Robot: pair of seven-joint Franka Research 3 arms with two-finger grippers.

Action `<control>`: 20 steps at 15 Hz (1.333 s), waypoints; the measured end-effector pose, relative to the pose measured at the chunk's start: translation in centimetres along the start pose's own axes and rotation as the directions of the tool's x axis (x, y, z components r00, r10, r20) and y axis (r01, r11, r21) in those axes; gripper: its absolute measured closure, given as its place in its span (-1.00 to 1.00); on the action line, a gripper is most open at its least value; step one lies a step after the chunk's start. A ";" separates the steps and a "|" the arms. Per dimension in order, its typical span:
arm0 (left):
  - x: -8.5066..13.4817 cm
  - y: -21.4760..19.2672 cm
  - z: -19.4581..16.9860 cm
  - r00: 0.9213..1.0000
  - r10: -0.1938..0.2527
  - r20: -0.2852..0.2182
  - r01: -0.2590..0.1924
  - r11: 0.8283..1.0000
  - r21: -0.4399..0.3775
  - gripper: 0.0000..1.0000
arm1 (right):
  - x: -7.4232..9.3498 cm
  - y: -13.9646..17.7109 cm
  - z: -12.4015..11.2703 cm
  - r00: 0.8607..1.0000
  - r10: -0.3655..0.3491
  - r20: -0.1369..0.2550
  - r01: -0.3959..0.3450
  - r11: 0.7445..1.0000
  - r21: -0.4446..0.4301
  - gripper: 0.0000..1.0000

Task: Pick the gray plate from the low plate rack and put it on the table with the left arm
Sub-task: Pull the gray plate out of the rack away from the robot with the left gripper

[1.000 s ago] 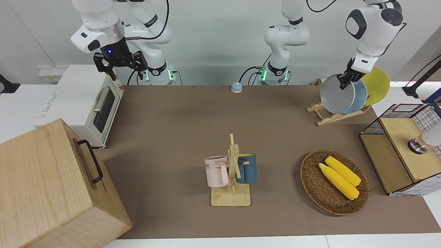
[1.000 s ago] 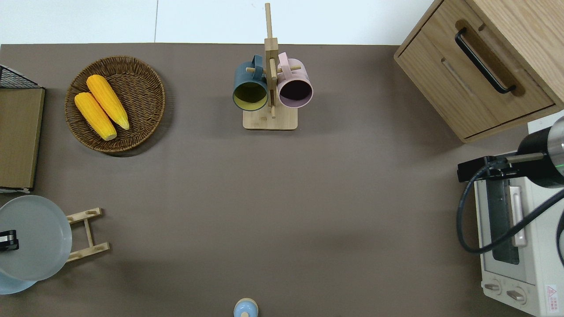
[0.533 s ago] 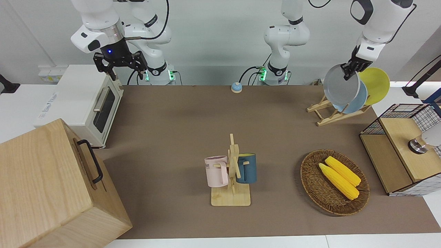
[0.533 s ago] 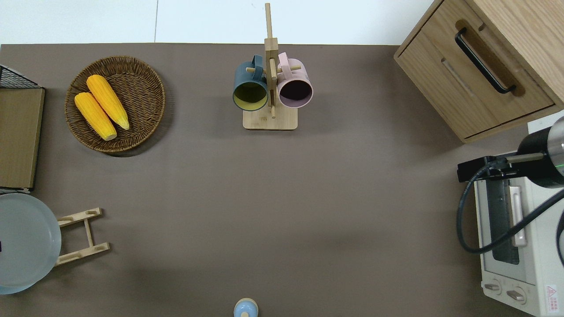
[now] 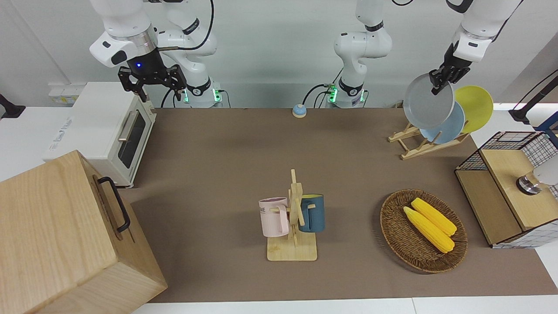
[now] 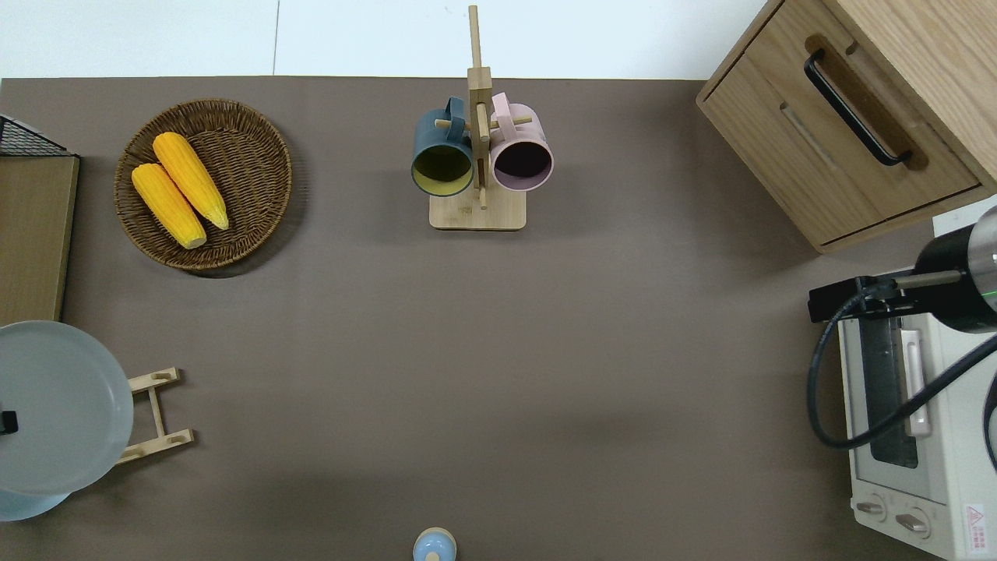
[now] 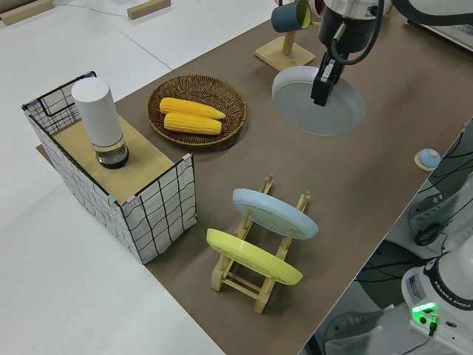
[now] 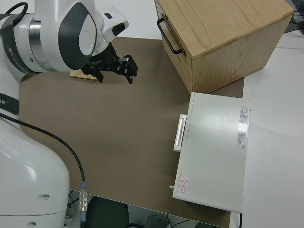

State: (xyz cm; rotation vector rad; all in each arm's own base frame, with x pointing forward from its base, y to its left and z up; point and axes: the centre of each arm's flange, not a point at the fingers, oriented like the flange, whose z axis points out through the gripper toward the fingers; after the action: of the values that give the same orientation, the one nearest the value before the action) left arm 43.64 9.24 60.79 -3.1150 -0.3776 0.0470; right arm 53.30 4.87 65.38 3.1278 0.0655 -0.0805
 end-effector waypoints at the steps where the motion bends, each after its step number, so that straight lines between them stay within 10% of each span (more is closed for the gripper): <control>1: 0.1 0.6 0.2 1.000 -0.007 0.008 0.007 1.000 -0.022 0.80 | 0.0 0.0 0.0 1.000 0.000 0.000 0.000 1.000 0.000 -0.98; 20: 1.9 7.6 11.8 0.972 0.024 0.235 0.019 0.983 -0.180 0.80 | 0.0 0.0 0.0 1.000 0.000 0.000 0.000 1.000 0.000 -0.98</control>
State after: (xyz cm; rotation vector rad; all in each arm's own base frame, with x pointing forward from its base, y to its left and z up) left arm 46.97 2.33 48.91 -3.2979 -0.4021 0.4107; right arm 53.30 4.87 65.38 3.1278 0.0654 -0.0805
